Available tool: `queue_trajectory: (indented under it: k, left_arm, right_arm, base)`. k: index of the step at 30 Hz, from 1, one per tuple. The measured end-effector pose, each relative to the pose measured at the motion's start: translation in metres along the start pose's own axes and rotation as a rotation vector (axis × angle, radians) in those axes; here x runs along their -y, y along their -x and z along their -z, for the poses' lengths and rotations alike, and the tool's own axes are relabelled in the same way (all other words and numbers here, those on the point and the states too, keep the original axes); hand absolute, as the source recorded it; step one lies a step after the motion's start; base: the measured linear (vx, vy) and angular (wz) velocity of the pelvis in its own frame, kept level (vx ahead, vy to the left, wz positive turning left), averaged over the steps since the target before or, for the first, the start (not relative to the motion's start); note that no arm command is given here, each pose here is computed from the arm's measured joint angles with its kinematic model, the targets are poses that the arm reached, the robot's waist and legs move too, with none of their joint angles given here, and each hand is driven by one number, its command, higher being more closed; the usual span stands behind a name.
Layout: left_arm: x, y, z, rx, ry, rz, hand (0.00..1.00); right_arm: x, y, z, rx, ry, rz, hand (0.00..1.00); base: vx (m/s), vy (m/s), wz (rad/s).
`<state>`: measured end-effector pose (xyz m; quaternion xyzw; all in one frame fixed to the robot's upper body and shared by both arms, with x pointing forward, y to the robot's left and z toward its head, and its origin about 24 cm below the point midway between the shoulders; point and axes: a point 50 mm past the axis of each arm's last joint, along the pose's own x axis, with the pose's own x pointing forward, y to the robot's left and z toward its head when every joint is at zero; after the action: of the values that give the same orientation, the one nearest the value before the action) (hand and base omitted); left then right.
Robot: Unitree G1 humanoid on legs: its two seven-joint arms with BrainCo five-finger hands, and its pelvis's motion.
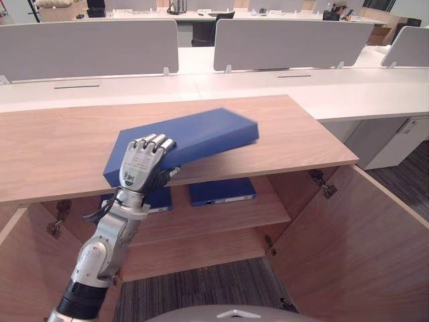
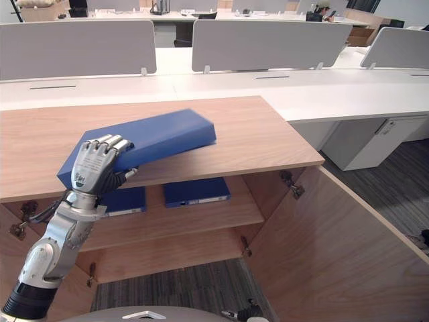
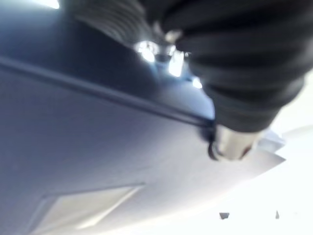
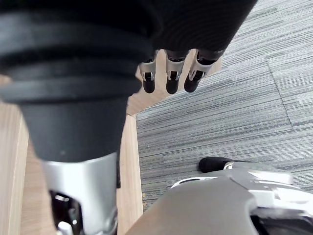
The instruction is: Walk over to the cabinet, pick up the folder, carry it to the office cabinet, place the folder inside the office cabinet, then close the office cabinet door
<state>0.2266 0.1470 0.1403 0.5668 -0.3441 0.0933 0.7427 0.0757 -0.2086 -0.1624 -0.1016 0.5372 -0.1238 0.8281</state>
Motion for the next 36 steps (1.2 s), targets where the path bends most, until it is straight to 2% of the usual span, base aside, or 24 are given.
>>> queue_trajectory:
  k: [3, 9, 13, 16, 23, 28, 32, 36]
  left_arm:
    - [-0.009, 0.001, -0.006, -0.057, 0.107, -0.092, 1.00]
    - [-0.028, 0.012, -0.008, -0.251, 0.335, -0.328, 1.00]
    - [-0.043, 0.022, -0.005, -0.346, 0.418, -0.477, 1.00]
    - [-0.049, 0.028, -0.006, -0.394, 0.475, -0.536, 1.00]
    - [-0.056, 0.031, -0.010, -0.418, 0.574, -0.603, 1.00]
    - [-0.064, 0.029, -0.017, -0.380, 0.673, -0.659, 1.00]
    - [-0.063, 0.025, -0.027, -0.327, 0.815, -0.643, 1.00]
    - [-0.060, 0.021, -0.037, -0.280, 0.949, -0.602, 1.00]
  right_arm:
    - [-0.002, 0.004, -0.008, 0.059, -0.029, 0.027, 0.00]
    - [-0.005, 0.029, -0.069, 0.391, -0.242, 0.090, 0.00]
    - [0.008, 0.052, -0.096, 0.580, -0.336, 0.144, 0.00]
    - [0.020, 0.075, -0.121, 0.750, -0.378, 0.178, 0.00]
    - [0.051, 0.142, -0.171, 1.169, -0.487, 0.271, 0.00]
    - [0.060, 0.181, -0.188, 1.390, -0.561, 0.260, 0.00]
    - [0.058, 0.204, -0.203, 1.533, -0.619, 0.188, 0.00]
    - [0.049, 0.218, -0.224, 1.655, -0.670, 0.008, 0.00]
  base:
    - [0.02, -0.014, -0.02]
    - [-0.05, -0.021, -0.06]
    - [0.00, 0.000, 0.00]
    - [-0.01, -0.011, -0.07]
    - [0.00, -0.013, -0.10]
    - [-0.01, -0.016, -0.06]
    - [-0.01, -0.012, -0.06]
    - [-0.01, -0.008, -0.02]
